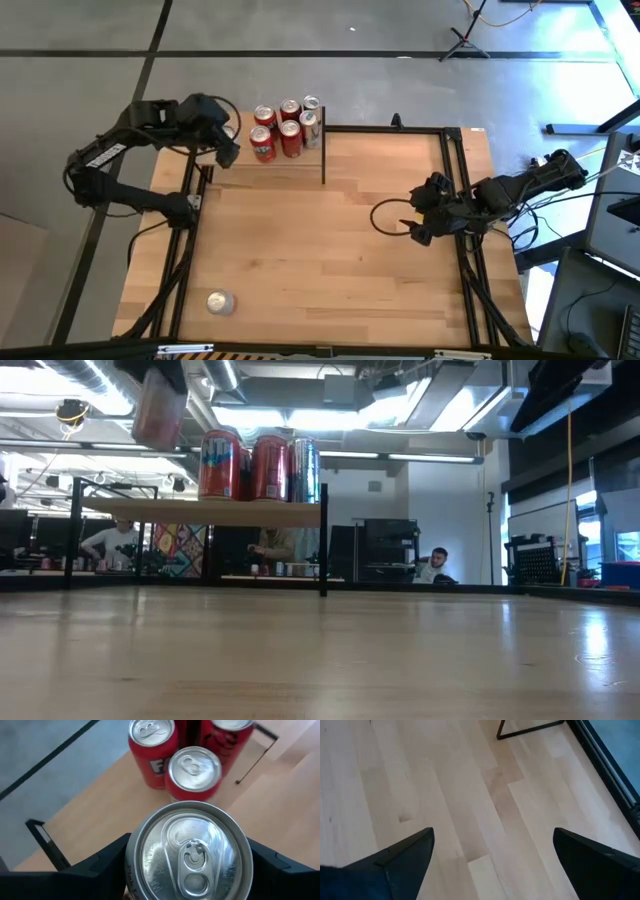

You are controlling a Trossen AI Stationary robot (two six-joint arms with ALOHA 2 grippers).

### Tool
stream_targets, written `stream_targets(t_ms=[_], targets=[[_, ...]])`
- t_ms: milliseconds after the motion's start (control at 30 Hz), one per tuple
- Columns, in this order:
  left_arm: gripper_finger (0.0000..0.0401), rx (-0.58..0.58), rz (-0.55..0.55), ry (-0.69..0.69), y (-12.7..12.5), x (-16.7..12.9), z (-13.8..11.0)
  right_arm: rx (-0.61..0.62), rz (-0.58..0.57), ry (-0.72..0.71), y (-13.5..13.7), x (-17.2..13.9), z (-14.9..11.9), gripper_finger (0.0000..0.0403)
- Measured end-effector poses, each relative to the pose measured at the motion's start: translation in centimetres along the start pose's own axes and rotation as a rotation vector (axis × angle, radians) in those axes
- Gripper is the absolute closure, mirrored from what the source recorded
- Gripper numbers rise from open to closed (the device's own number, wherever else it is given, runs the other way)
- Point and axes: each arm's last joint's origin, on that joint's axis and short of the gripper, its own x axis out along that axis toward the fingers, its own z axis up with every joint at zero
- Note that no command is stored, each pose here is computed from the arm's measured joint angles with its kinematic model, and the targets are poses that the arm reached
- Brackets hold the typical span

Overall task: Place canned beverage on shelf
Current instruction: Put the top orange/white soda can on the shelf

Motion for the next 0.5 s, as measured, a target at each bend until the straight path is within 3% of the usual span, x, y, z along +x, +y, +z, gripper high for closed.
stream_targets(t_ms=[133, 500], targets=[[0.0134, 0.077, 0.015, -0.007, 1.4, 1.6, 0.2, 0.026, 0.013, -0.01, 0.1, 0.0, 0.2, 0.0008], [0.0133, 0.04, -0.075, -0.011, 5.9, 5.9, -0.2, 0.118, 0.038, -0.04, 0.3, 0.0, 0.5, 0.0008]])
